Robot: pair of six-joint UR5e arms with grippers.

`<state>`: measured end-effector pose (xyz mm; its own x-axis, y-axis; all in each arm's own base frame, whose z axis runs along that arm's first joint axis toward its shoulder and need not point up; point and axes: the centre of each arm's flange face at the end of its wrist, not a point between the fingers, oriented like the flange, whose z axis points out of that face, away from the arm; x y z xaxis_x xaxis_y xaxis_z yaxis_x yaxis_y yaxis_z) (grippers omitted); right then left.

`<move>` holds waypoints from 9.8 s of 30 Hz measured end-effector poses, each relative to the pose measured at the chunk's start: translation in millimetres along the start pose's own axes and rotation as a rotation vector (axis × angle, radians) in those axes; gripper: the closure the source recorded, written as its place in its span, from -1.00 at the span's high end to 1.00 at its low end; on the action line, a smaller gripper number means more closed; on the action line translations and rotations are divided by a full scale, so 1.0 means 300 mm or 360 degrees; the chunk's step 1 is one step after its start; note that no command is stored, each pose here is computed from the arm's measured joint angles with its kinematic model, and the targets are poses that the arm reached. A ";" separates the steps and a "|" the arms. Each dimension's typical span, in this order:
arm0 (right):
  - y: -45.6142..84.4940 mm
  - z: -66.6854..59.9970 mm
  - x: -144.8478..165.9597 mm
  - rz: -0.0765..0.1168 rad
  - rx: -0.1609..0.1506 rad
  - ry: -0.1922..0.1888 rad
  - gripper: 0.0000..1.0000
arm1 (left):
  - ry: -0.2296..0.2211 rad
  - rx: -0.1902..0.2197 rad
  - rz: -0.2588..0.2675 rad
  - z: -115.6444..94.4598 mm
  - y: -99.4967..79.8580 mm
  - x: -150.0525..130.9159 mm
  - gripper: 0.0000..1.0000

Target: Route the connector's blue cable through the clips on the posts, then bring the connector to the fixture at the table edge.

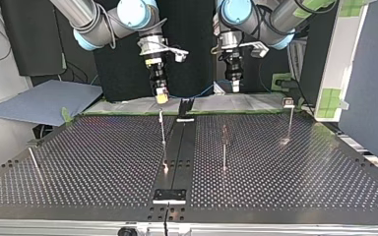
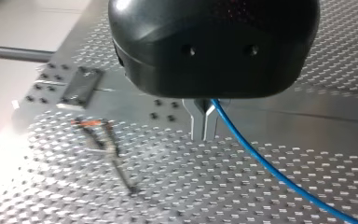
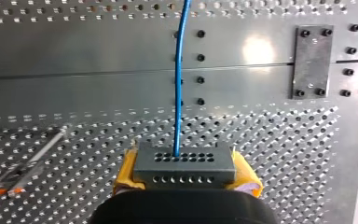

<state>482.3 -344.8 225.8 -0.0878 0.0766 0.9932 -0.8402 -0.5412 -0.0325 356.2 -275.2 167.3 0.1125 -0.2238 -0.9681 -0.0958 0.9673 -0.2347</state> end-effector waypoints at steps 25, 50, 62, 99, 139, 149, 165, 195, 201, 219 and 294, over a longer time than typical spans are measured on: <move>0.066 0.091 0.089 -0.0021 -0.0020 -0.0122 -1.00 | -0.0111 -0.0101 -0.0054 0.143 0.000 -0.273 -0.95; 0.077 0.161 0.153 0.0001 0.0060 -0.0080 -1.00 | -0.0114 0.0004 0.0087 0.295 0.033 -0.336 -0.86; 0.109 0.185 0.162 0.0005 0.0034 -0.0071 -1.00 | -0.0070 0.0044 0.0113 0.360 0.033 -0.324 -0.86; 0.148 0.202 0.135 0.0010 0.0006 -0.0083 -1.00 | -0.0020 0.0142 0.0129 0.475 0.079 -0.311 -0.86; 0.203 0.300 0.143 0.0000 -0.0012 -0.0070 -1.00 | -0.0036 0.0223 0.0106 0.647 0.080 -0.351 -0.86; 0.229 0.333 0.164 -0.0002 -0.0028 -0.0055 -1.00 | 0.0023 0.0252 0.0116 0.675 0.085 -0.302 -0.81; 0.294 0.386 0.141 -0.0008 -0.0074 -0.0071 -1.00 | 0.0001 0.0256 0.0105 0.711 0.089 -0.329 -0.86; 0.301 0.387 0.123 -0.0012 -0.0049 -0.0114 -1.00 | 0.0075 0.0255 0.0106 0.715 0.114 -0.327 0.98; 0.297 0.383 0.120 -0.0012 -0.0047 -0.0128 -1.00 | 0.0132 0.0268 0.0099 0.705 0.120 -0.320 0.98; 0.295 0.377 0.116 -0.0007 -0.0047 -0.0150 -1.00 | 0.0199 0.0430 -0.0054 0.627 0.089 -0.302 0.98; 0.304 0.375 0.112 -0.0002 -0.0052 -0.0167 -1.00 | 0.0173 0.0544 -0.0220 0.348 0.013 -0.378 0.98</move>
<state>462.9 -485.7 268.9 -0.0318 -0.0116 0.9994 -0.8576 -0.5132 -0.0332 446.3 -233.4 285.4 -0.0062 -0.3483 -0.9374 0.2503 0.9070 -0.3387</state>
